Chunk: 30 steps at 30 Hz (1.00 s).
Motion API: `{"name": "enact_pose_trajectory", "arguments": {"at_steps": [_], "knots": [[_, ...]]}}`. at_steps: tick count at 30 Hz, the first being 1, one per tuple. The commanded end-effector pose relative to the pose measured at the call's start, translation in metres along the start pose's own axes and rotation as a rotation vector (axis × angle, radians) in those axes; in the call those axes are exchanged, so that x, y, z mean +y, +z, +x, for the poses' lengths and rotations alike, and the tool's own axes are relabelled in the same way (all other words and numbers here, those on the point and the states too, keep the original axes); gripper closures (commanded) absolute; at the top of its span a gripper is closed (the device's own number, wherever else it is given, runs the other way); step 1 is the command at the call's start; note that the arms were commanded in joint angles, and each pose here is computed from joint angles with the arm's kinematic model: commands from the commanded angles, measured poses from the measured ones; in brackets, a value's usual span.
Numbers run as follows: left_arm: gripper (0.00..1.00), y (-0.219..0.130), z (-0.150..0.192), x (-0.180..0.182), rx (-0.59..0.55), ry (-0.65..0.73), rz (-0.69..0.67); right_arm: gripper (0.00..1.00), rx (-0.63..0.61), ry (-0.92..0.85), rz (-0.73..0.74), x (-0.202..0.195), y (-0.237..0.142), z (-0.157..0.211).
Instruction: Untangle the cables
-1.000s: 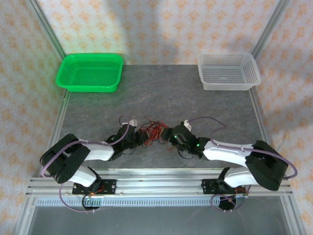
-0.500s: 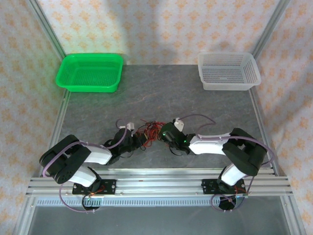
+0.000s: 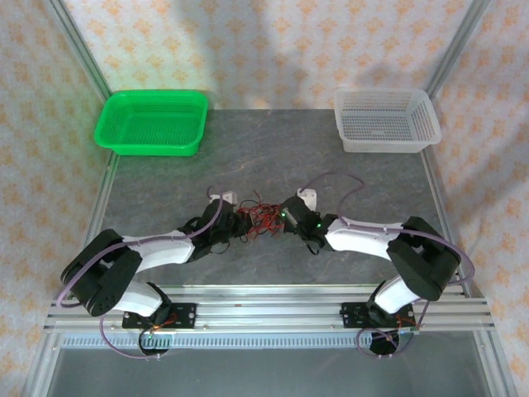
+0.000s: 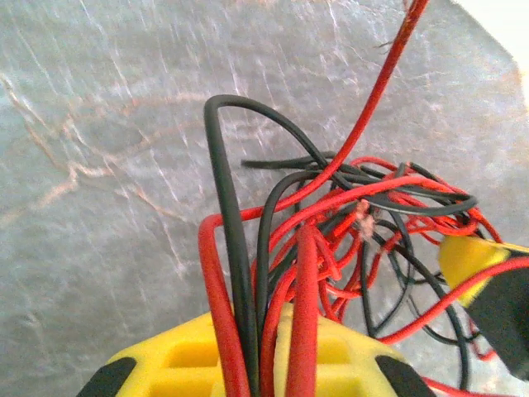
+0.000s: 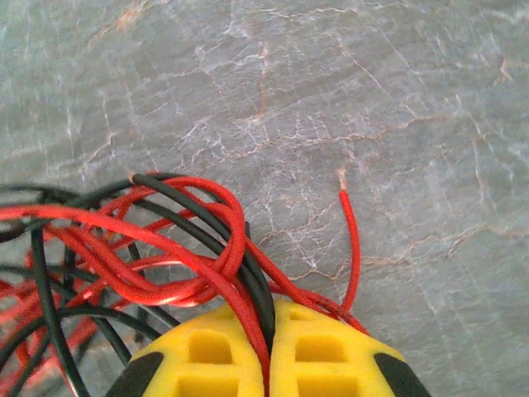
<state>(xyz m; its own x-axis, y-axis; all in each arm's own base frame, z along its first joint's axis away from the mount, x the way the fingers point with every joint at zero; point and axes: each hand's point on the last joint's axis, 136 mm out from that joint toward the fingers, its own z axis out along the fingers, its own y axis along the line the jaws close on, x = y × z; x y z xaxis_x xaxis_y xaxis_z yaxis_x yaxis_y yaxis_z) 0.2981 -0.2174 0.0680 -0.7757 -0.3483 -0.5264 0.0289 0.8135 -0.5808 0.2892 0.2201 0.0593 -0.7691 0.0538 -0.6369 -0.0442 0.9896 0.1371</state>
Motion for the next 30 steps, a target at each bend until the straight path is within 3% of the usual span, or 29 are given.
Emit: {"name": "enact_pose_trajectory", "arguments": {"at_steps": [1,6,11,14,22,26,30], "knots": [[1.00,-0.012,-0.015,0.029,-0.026,0.139,-0.209,1.00,0.100,-0.258,0.035,-0.008,-0.006,0.010],[0.96,-0.024,-0.039,0.030,-0.081,0.214,-0.302,1.00,0.149,-0.308,0.002,0.000,-0.005,0.013],[0.55,-0.036,-0.054,0.030,-0.133,0.233,-0.347,0.98,0.138,-0.153,-0.061,0.009,-0.003,0.003],[0.40,-0.043,-0.058,0.031,-0.150,0.235,-0.363,0.92,0.135,-0.073,-0.061,0.008,-0.001,0.002],[0.33,-0.074,-0.079,0.021,-0.207,0.235,-0.386,0.48,0.100,0.048,-0.047,0.002,-0.023,-0.017],[0.26,-0.099,-0.095,0.012,-0.260,0.228,-0.392,0.38,0.050,0.100,-0.070,-0.002,-0.050,-0.034],[0.23,-0.121,-0.109,0.002,-0.295,0.232,-0.392,0.35,0.011,0.152,-0.146,0.002,-0.080,-0.048]]}}
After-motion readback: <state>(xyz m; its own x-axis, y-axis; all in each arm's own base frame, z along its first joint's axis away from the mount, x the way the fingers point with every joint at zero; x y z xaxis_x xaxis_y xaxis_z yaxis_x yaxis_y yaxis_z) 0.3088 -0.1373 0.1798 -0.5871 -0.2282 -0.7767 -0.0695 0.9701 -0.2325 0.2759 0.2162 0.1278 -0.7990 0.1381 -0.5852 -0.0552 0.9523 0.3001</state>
